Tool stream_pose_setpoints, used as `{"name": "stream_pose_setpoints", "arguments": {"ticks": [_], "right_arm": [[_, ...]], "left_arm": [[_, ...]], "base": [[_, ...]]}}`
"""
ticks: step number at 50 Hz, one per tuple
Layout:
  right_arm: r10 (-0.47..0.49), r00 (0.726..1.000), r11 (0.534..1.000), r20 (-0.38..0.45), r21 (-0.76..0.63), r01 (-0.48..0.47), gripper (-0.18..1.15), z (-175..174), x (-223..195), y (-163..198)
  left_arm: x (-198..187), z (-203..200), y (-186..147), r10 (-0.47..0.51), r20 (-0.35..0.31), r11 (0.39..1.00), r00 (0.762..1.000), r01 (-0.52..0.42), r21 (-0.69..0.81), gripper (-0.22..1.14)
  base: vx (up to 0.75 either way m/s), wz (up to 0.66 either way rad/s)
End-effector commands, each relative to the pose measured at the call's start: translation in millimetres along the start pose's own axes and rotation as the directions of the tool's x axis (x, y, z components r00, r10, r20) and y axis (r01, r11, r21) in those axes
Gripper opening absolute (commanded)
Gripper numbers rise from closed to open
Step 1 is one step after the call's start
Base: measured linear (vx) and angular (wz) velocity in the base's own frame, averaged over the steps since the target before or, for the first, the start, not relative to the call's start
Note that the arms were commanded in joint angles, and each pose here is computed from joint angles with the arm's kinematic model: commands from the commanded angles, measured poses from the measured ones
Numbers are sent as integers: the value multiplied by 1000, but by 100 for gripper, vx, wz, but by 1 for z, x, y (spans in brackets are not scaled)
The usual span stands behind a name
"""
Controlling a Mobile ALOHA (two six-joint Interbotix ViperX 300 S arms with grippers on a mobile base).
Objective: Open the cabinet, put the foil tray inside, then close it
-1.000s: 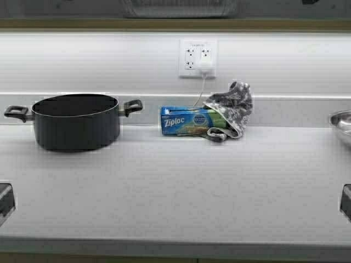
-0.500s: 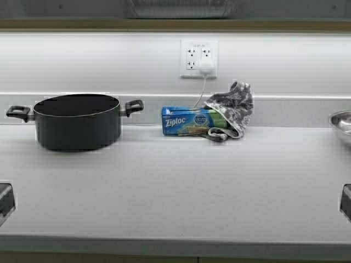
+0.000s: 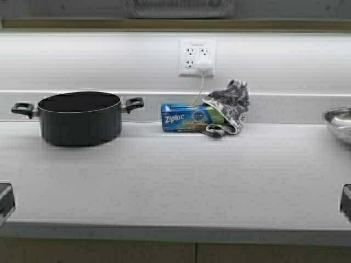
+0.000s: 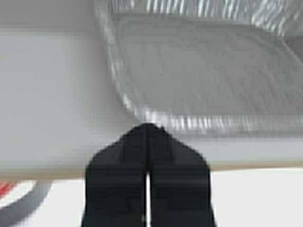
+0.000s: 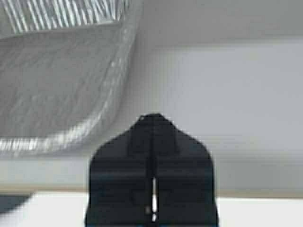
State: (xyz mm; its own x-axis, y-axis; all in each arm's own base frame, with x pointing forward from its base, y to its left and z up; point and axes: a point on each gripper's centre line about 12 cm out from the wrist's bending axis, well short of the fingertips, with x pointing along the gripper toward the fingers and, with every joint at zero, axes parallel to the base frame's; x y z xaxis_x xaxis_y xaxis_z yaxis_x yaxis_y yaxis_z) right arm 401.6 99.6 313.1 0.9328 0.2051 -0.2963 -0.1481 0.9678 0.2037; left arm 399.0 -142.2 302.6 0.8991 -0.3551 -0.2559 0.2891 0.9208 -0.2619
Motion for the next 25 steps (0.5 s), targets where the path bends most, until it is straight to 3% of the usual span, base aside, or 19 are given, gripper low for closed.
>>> {"name": "stream_pose_setpoints", "arguments": {"ticks": [1, 25], "right_arm": [[-3, 999, 1000, 43, -20, 4, 7, 15, -14, 2], [-2, 999, 993, 44, -115, 7, 7, 13, -26, 7]], "left_arm": [[-7, 14, -6, -29, 50, 1000, 998, 29, 4, 5], [-22, 1, -3, -20, 25, 1000, 999, 20, -8, 5]], "base": [[-18, -1], [-21, -1]]}}
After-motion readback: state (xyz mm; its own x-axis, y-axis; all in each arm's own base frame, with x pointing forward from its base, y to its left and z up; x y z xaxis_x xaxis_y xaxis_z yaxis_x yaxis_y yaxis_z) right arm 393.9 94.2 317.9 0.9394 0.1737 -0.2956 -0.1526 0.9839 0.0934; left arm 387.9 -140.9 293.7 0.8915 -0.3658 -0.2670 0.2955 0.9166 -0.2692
